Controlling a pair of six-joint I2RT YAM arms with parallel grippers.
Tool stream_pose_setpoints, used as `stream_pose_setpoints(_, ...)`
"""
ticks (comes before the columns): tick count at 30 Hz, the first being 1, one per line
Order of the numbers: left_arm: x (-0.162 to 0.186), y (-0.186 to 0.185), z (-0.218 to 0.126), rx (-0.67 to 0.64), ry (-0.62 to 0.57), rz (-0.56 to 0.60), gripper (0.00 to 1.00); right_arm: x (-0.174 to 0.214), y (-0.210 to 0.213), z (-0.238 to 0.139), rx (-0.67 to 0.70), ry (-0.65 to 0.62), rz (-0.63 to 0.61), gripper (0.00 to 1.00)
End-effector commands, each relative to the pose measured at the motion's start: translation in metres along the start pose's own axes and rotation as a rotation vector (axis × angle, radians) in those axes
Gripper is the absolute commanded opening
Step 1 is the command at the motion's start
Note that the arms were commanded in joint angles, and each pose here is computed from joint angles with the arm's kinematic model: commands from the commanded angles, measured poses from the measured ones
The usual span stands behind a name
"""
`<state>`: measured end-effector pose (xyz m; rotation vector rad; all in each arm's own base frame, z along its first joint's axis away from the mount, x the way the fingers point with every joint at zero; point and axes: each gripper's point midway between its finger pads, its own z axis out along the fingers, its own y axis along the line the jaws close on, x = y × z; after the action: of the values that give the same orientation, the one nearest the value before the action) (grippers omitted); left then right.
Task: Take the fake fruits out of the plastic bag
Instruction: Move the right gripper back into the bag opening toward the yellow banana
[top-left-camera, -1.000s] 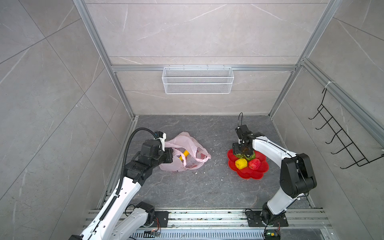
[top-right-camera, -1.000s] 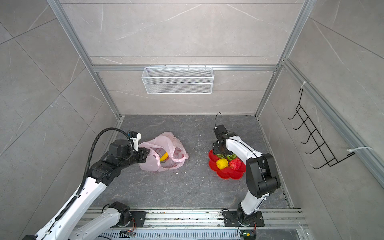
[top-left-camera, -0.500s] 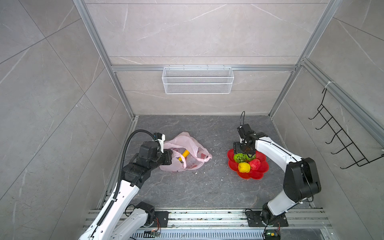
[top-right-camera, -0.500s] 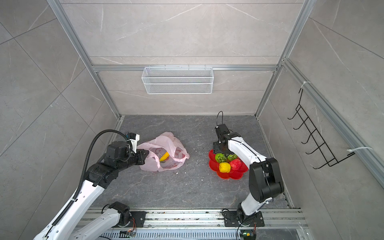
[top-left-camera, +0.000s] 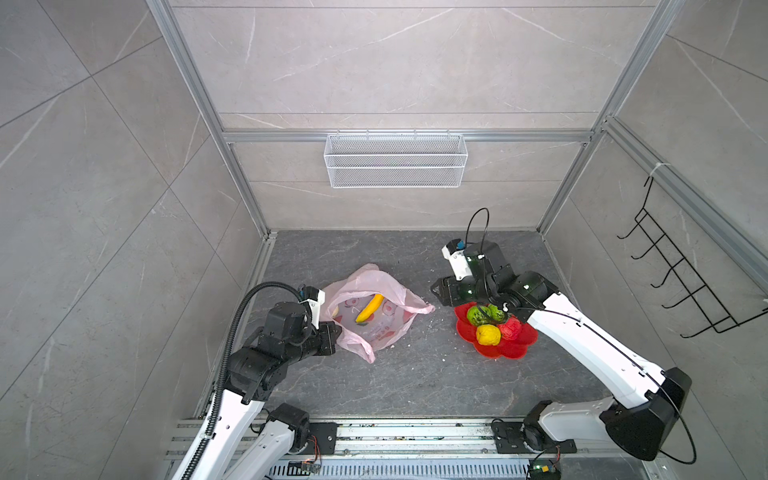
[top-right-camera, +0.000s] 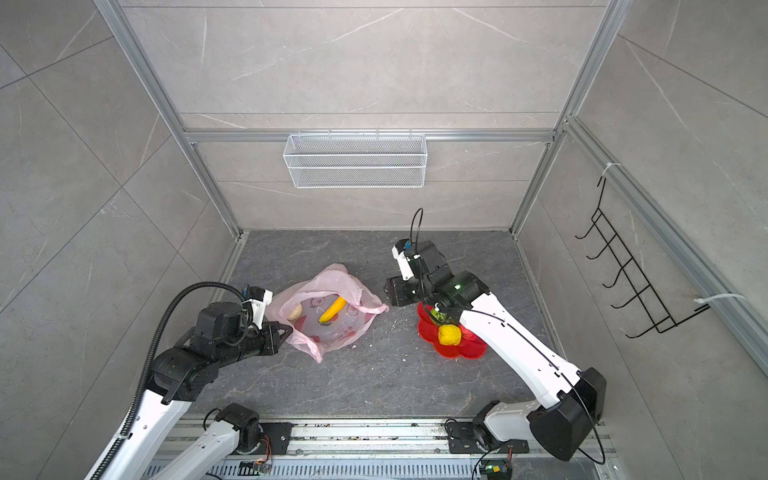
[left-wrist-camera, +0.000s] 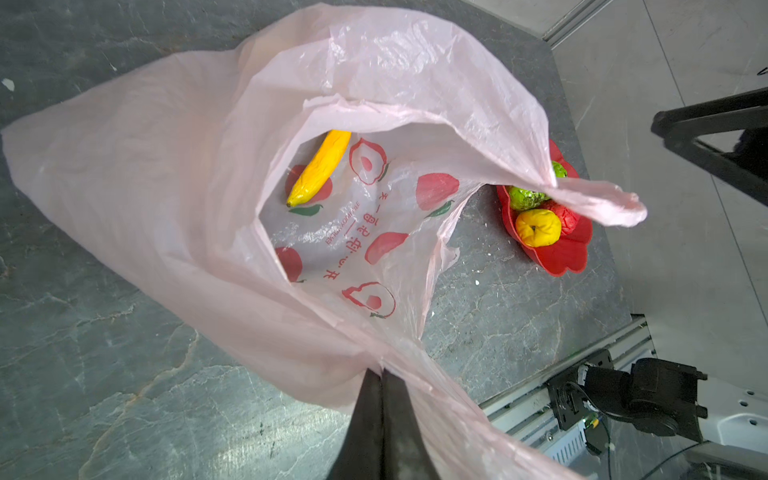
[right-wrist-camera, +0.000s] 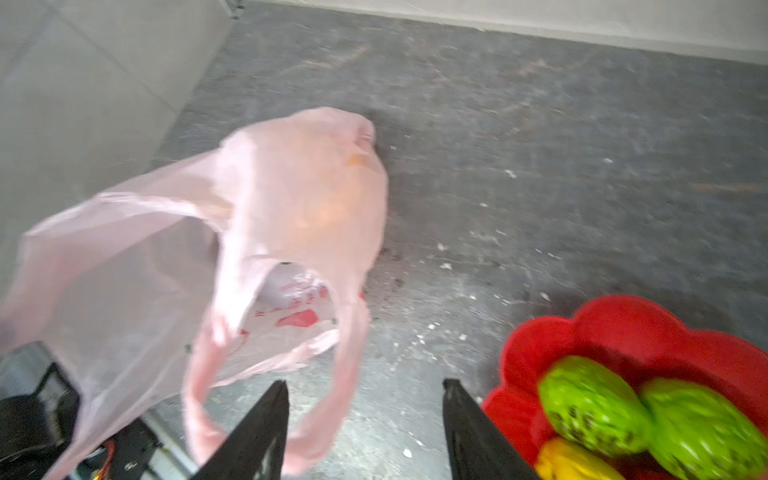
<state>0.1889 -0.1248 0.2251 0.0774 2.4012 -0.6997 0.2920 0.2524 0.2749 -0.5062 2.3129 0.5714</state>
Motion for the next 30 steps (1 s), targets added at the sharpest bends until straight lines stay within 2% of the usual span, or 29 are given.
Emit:
stream_pose_setpoints(1,0.014,0.000,0.004,0.020,0.060,-0.027,0.00,-0.013,0.045,-0.003,-0.133,-0.048,-0.021,0.59)
stream_pose_setpoints(10,0.017,0.005,0.010,0.019,0.035,-0.020,0.00,0.022,0.128,0.058,-0.282,0.032,-0.118,0.54)
stream_pose_setpoints(14,0.019,0.005,0.008,0.012,0.059,-0.032,0.00,0.045,0.149,0.091,-0.306,0.102,-0.143,0.53)
stream_pose_setpoints(21,0.022,0.011,0.007,-0.044,0.111,-0.071,0.00,0.065,0.146,0.149,-0.256,0.161,-0.116,0.48)
stream_pose_setpoints(30,0.015,0.013,-0.010,-0.091,0.087,-0.069,0.00,0.069,0.149,0.210,-0.198,0.192,-0.055,0.46)
